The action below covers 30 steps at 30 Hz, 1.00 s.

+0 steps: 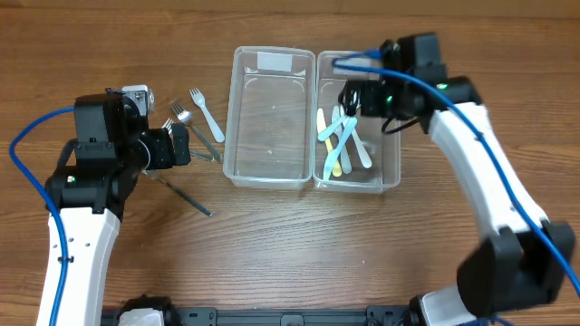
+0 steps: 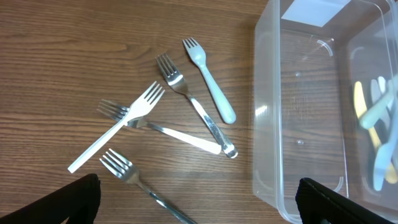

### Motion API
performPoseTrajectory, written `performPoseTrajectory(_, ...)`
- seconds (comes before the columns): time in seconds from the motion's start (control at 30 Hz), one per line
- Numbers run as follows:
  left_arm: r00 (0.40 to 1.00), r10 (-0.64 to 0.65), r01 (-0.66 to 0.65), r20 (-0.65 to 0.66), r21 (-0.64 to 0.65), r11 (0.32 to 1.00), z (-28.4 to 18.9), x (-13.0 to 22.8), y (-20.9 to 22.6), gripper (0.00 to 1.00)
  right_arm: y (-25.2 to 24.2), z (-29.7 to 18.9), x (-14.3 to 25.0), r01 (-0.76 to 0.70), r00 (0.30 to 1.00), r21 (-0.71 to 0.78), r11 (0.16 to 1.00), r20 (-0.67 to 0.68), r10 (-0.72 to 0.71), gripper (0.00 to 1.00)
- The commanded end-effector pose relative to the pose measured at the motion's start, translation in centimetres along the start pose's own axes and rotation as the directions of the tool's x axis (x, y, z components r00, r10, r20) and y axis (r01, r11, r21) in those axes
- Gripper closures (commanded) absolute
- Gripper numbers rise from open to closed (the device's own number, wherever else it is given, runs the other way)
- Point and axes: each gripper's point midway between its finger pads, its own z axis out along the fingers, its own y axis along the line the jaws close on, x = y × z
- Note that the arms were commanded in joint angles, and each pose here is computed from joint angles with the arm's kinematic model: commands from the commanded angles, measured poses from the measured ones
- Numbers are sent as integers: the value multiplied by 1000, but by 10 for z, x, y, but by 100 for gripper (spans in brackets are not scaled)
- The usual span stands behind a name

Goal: Pack container

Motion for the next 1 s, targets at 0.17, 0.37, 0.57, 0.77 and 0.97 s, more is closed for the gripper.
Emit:
performPoseTrajectory(0.17,1000,0,1,21,-29,1000,-3,-9,5,0,2,-191,-70,-8,907,40,999,420,-9,0)
performPoseTrajectory(0.37,997,-28,31,-77,44,999,-4,14,-8,0,-37,-239,-54,-168,868,91,982,485,104,0)
performPoseTrajectory(0.57,985,-158,152,-65,-85,985,-4,15,13,0,-78,-237,-30,-292,883,212,933,434,178,0)
performPoseTrajectory(0.77,995,-96,89,-40,-158,983,-9,4,29,0,-89,-229,-20,-318,898,254,913,391,204,0)
performPoseTrajectory(0.97,999,20,-34,-47,-346,938,-28,-31,68,0,-89,-228,-19,-320,899,256,912,385,207,0)
